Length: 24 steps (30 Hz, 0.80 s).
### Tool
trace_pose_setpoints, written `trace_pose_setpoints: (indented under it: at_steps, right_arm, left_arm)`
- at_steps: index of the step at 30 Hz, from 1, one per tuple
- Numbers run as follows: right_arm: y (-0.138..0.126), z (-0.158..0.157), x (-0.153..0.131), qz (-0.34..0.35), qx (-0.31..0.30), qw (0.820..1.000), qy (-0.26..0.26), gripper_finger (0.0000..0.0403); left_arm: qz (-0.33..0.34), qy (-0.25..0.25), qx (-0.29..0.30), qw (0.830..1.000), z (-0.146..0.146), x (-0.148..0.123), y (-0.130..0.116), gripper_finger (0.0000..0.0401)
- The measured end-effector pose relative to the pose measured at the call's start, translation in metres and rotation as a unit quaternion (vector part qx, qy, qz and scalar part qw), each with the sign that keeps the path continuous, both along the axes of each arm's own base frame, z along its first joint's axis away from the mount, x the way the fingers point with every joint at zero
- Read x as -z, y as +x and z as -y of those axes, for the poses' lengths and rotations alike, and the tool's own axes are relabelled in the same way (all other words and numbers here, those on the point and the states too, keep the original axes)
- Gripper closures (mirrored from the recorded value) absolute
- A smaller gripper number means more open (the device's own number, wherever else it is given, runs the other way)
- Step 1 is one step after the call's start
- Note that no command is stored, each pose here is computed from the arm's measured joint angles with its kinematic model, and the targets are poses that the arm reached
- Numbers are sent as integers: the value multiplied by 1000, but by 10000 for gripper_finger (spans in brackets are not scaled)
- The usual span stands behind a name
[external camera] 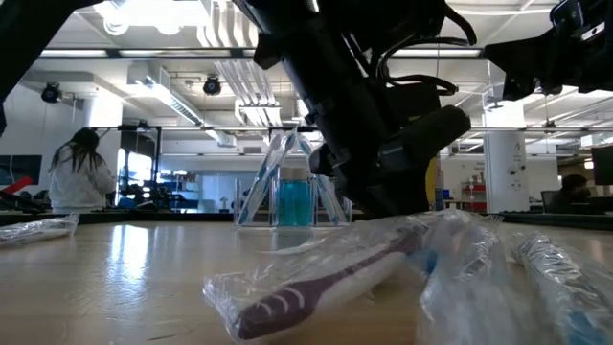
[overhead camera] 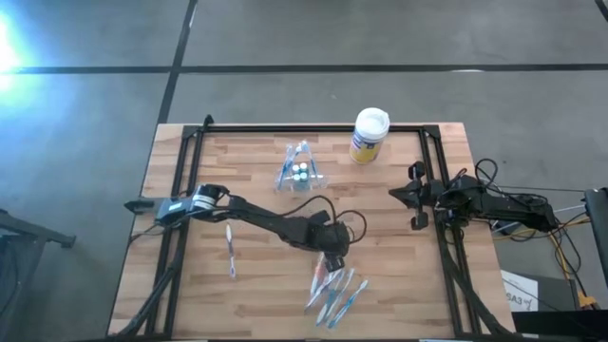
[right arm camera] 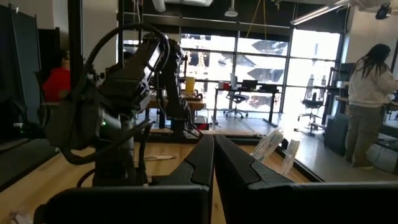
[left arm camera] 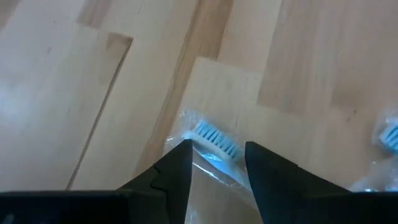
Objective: Pick & Place toothbrushing station
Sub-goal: Put the blue toothbrush into the transparent organizer
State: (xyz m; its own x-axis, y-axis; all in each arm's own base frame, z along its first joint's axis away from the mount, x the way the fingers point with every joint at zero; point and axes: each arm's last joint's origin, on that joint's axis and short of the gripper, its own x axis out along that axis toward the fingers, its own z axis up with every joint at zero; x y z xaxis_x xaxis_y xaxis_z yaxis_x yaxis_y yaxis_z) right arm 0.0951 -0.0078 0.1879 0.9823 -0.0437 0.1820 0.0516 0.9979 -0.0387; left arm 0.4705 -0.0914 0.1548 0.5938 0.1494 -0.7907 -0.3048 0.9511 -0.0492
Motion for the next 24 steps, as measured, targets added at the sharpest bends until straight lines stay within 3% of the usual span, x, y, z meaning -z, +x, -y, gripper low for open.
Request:
trace_pose_setpoints:
  at_steps: [9, 14, 19, 24]
  right_arm:
    - [0, 0, -1, 3, 1, 1000, -5, 394]
    - [0, 0, -1, 3, 1, 1000, -8, 394]
    - [0, 0, -1, 3, 1, 1000, -8, 394]
    - [0, 0, 0, 2, 1, 1000, -4, 394]
  left_arm:
    - [44, 24, 38, 998, -11, -4, 10, 248]
    - [71, 31, 53, 996, -7, -25, 18, 248]
    - [34, -16, 4, 999, -2, -39, 14, 248]
    - [-1, -26, -10, 1000, 6, -32, 6, 248]
